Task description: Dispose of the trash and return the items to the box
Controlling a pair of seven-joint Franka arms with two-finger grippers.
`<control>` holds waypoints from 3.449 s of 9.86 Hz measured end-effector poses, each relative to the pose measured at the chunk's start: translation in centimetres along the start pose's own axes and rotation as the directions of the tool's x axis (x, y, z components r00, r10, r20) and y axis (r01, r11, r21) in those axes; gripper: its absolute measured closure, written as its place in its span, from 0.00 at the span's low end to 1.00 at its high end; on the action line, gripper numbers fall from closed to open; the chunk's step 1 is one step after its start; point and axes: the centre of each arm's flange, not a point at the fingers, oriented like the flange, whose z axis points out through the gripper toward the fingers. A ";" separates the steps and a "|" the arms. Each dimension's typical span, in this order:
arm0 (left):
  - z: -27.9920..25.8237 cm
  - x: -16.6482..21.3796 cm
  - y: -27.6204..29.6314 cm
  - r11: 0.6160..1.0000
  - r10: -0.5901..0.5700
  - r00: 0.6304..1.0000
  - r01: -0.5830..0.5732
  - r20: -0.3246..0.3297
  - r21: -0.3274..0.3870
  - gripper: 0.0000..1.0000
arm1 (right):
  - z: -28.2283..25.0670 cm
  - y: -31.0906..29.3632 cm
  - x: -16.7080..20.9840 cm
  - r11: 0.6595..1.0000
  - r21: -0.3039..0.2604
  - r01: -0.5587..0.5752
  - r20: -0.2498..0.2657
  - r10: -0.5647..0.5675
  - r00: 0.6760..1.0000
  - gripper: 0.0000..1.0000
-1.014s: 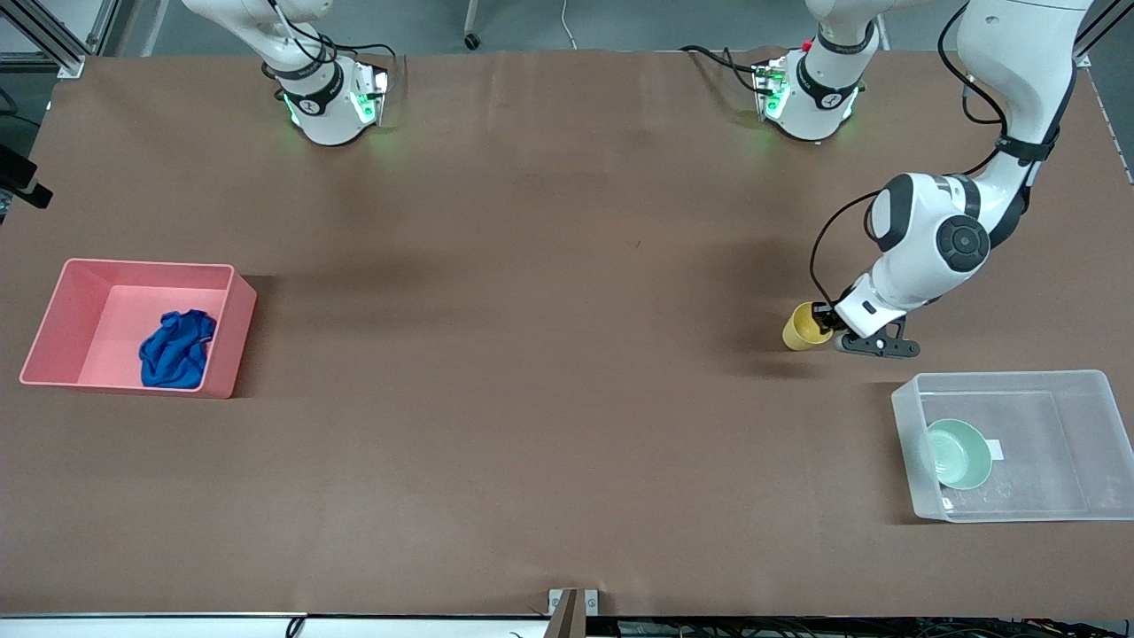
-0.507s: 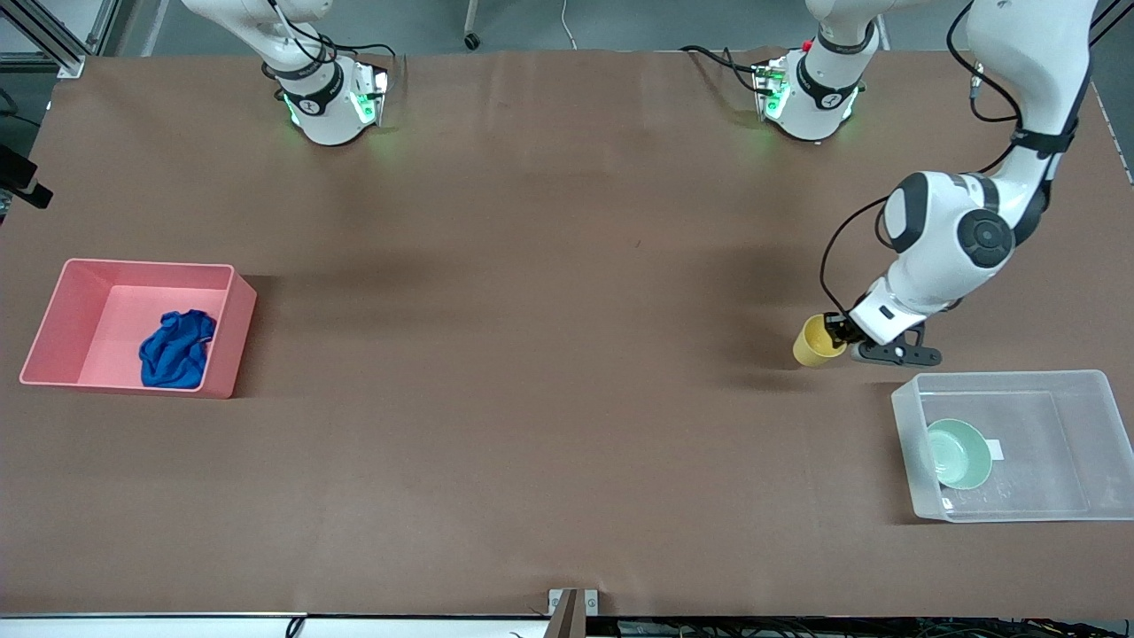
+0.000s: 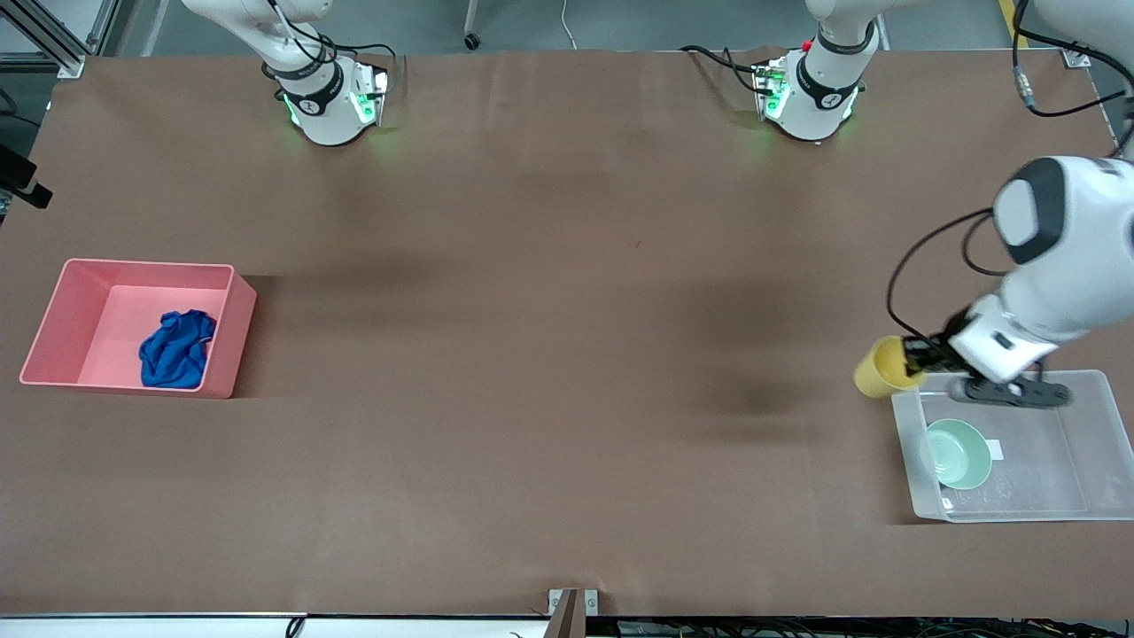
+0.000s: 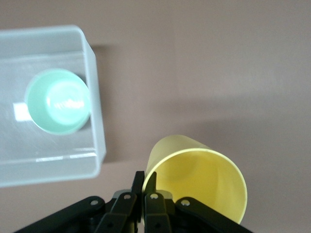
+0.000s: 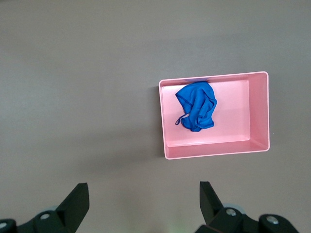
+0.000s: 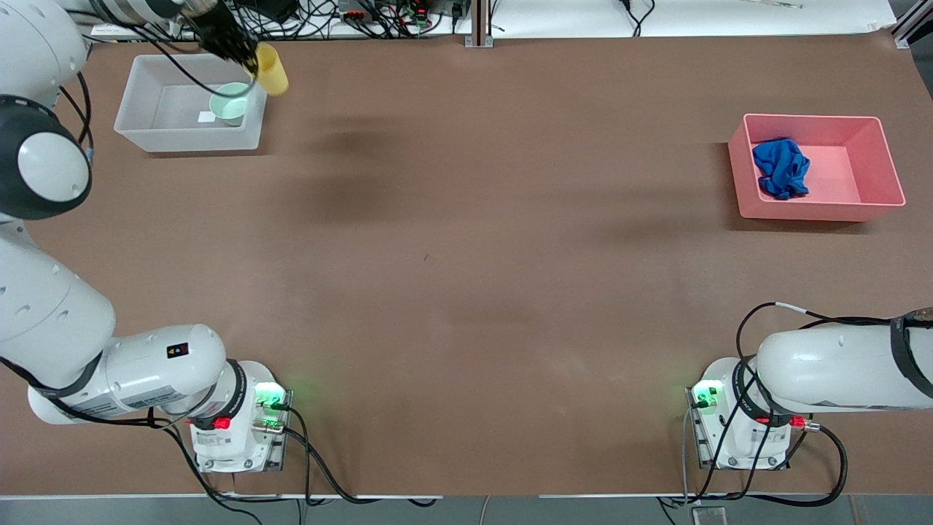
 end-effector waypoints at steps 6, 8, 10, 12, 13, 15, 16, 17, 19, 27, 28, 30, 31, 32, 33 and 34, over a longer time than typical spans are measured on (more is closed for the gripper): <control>8.8 4.4 -16.9 0.989 0.148 0.989 -0.147 -0.016 0.026 0.97 | 0.0 0.0 0.0 1.000 0.000 -0.001 0.001 0.001 1.000 0.00; 12.9 4.0 -18.1 0.987 0.158 0.987 -0.158 0.013 0.011 0.97 | 0.0 0.0 0.0 1.000 0.000 -0.001 0.001 0.001 1.000 0.00; 15.3 3.7 -18.3 0.988 0.156 0.987 -0.156 0.029 -0.002 0.96 | 0.0 0.0 0.0 1.000 0.000 -0.001 0.001 0.001 1.000 0.00; 16.7 3.8 -18.3 0.988 0.156 0.988 -0.156 0.016 0.001 0.85 | 0.0 0.0 0.0 1.000 0.000 -0.001 0.001 0.001 1.000 0.00; 16.6 3.9 -18.4 0.988 0.156 0.988 -0.156 0.008 0.004 0.68 | 0.0 0.0 0.0 1.000 0.000 -0.001 0.001 0.001 1.000 0.00; 14.2 4.7 -18.6 0.987 0.157 0.987 -0.157 -0.029 0.027 0.37 | 0.0 0.1 0.0 1.000 0.000 -0.001 0.001 0.001 1.000 0.00; 11.6 5.1 -18.3 0.986 0.164 0.985 -0.162 -0.049 0.042 0.24 | 0.0 0.0 0.0 1.000 0.000 -0.001 0.001 0.001 1.000 0.00; 8.4 5.3 -17.4 0.985 0.171 0.984 -0.168 -0.053 0.050 0.10 | 0.0 0.0 0.0 1.000 0.000 -0.001 0.001 0.001 1.000 0.00; 1.1 4.9 -14.1 0.989 0.143 0.989 -0.142 -0.033 0.051 0.00 | 0.0 0.0 0.0 1.000 0.000 -0.001 0.001 0.001 1.000 0.00; -19.7 -2.8 4.5 0.993 0.091 0.994 -0.095 0.056 0.064 0.00 | 0.1 0.1 0.1 1.000 0.000 -0.003 0.004 0.003 1.000 0.00; -21.7 -4.2 5.7 0.991 0.101 0.993 -0.106 0.063 0.080 0.00 | 0.1 0.2 0.1 1.000 0.000 -0.003 0.004 0.003 1.000 0.00; -24.5 -6.1 7.8 0.986 0.115 0.992 -0.120 0.050 0.114 0.00 | 0.1 0.2 0.1 1.000 0.000 -0.003 0.004 0.003 1.000 0.00; -25.6 -6.8 8.1 0.986 0.112 0.993 -0.117 0.041 0.120 0.00 | 0.1 0.2 0.1 1.000 0.000 -0.004 0.004 0.004 1.000 0.00; -26.6 -7.3 8.0 0.987 0.105 0.994 -0.108 0.028 0.120 0.00 | 0.1 0.2 0.1 1.000 0.000 -0.005 0.004 0.005 1.000 0.00; -27.2 -7.9 8.1 0.987 0.103 0.994 -0.106 0.029 0.118 0.00 | 0.2 0.3 0.1 1.000 0.000 -0.005 0.004 0.005 1.000 0.00; -27.6 -8.3 8.1 0.988 0.100 0.994 -0.104 0.034 0.117 0.00 | 0.2 0.3 0.1 1.000 0.000 -0.005 0.004 0.005 1.000 0.00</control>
